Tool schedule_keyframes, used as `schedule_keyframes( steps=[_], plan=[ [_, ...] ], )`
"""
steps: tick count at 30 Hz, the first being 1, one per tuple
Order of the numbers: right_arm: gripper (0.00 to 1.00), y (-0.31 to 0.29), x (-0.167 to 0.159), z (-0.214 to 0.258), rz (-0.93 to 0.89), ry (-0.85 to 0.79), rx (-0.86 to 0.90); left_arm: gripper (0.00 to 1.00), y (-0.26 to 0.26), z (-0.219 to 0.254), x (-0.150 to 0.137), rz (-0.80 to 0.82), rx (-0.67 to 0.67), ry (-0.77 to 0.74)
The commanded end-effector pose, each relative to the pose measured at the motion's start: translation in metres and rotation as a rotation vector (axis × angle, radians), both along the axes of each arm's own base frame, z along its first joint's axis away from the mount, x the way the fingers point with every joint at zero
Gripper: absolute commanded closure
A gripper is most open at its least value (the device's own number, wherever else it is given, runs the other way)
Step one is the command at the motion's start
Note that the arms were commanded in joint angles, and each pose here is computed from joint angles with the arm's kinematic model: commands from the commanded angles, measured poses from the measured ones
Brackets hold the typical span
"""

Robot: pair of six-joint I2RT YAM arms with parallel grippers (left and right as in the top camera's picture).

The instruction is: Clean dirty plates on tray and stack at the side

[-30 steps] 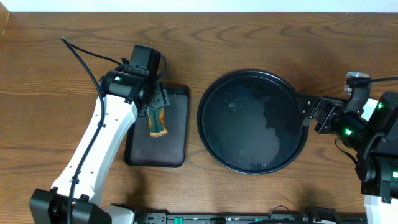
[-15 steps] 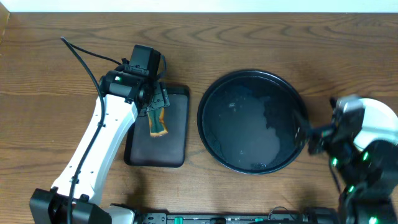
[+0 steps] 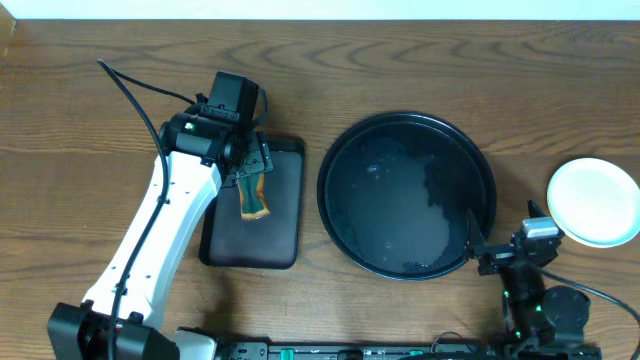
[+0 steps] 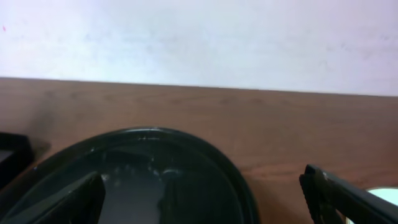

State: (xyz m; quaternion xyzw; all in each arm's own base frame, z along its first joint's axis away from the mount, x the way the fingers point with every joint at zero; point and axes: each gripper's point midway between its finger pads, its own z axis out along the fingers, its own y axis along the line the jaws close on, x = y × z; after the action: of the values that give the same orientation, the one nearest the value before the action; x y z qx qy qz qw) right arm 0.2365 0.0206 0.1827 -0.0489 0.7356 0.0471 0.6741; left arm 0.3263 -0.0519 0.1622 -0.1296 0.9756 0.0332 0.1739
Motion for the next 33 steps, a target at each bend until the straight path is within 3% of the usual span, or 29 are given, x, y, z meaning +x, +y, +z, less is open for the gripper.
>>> schedule_keyframes(
  steps=[1,33],
  plan=[
    [0.01,-0.003,0.006,-0.013,-0.017,-0.023,-0.014,0.15,0.001,0.005,0.004,0.007,-0.003,-0.016],
    [0.01,-0.004,0.009,-0.023,-0.024,-0.028,-0.015,0.15,-0.006,0.016,0.000,-0.018,-0.010,-0.050]
  ],
)
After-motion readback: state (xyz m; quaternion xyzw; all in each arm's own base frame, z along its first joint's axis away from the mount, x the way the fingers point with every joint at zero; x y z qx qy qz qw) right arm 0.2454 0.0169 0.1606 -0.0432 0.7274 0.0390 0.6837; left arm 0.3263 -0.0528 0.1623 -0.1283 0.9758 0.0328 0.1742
